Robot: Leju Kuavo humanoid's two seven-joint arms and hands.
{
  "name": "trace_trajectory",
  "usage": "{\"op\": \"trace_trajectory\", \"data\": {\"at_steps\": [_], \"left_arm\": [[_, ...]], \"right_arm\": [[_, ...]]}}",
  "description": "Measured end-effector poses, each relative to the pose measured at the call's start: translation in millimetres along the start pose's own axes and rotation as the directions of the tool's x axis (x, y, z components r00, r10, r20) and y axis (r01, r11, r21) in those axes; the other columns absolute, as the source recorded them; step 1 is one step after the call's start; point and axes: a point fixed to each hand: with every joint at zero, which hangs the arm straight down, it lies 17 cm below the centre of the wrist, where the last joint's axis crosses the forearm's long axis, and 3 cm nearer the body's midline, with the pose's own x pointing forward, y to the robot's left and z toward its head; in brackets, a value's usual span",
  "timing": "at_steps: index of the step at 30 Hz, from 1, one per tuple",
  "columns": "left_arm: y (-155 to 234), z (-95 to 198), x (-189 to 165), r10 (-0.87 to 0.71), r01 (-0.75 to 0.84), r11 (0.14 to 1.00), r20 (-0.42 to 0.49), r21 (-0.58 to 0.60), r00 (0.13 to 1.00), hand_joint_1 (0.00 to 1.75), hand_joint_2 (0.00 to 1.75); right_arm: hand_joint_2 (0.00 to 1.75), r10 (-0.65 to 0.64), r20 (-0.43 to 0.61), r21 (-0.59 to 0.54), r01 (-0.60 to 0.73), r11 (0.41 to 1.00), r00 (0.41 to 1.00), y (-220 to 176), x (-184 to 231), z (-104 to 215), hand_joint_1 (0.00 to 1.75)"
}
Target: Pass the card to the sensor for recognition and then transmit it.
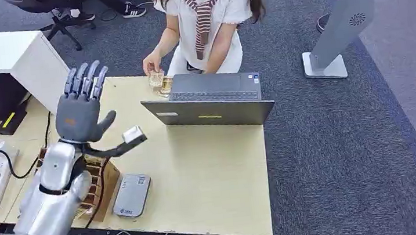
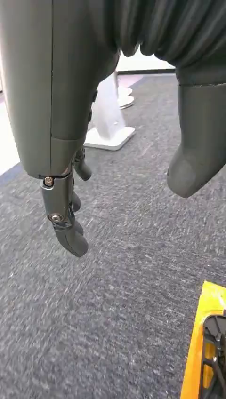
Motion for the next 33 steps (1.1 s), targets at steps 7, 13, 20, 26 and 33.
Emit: {"op": "trace_trajectory", "data": {"at_steps": [7,13,20,26,33], "left_arm": [[30.7,117.2,57.0,0.135,-0.137,0.990,0.074,0.022,0.988,0.00,1.75],[43.8,160.9,71.3,0.170,-0.168,0.985,0.085,-0.026,0.982,0.00,1.75],[30.6,217.4,58.7,0.130,-0.126,0.973,0.007,-0.194,0.992,0.00,1.75],[16.6,247.6,25.2,0.050,-0.062,0.947,-0.049,-0.315,0.998,0.00,1.75],[9.1,261.1,-22.6,-0.028,-0.018,0.922,-0.113,-0.386,0.993,0.00,1.75]], "right_arm": [[1.75,-0.074,-0.016,-0.011,0.074,0.997,0.997,-0.8,-6.7,-0.4,0.00],[1.75,-0.107,-0.011,-0.018,0.107,0.994,0.994,-2.2,-6.0,-0.7,0.00],[1.75,-0.138,-0.012,-0.019,0.138,0.990,0.990,-2.7,-6.3,-0.8,0.00],[1.75,-0.141,-0.021,-0.019,0.141,0.990,0.990,-2.5,-7.8,-0.8,0.00],[1.75,-0.136,-0.023,-0.018,0.135,0.991,0.990,-2.2,-8.5,-0.8,0.00]]}}
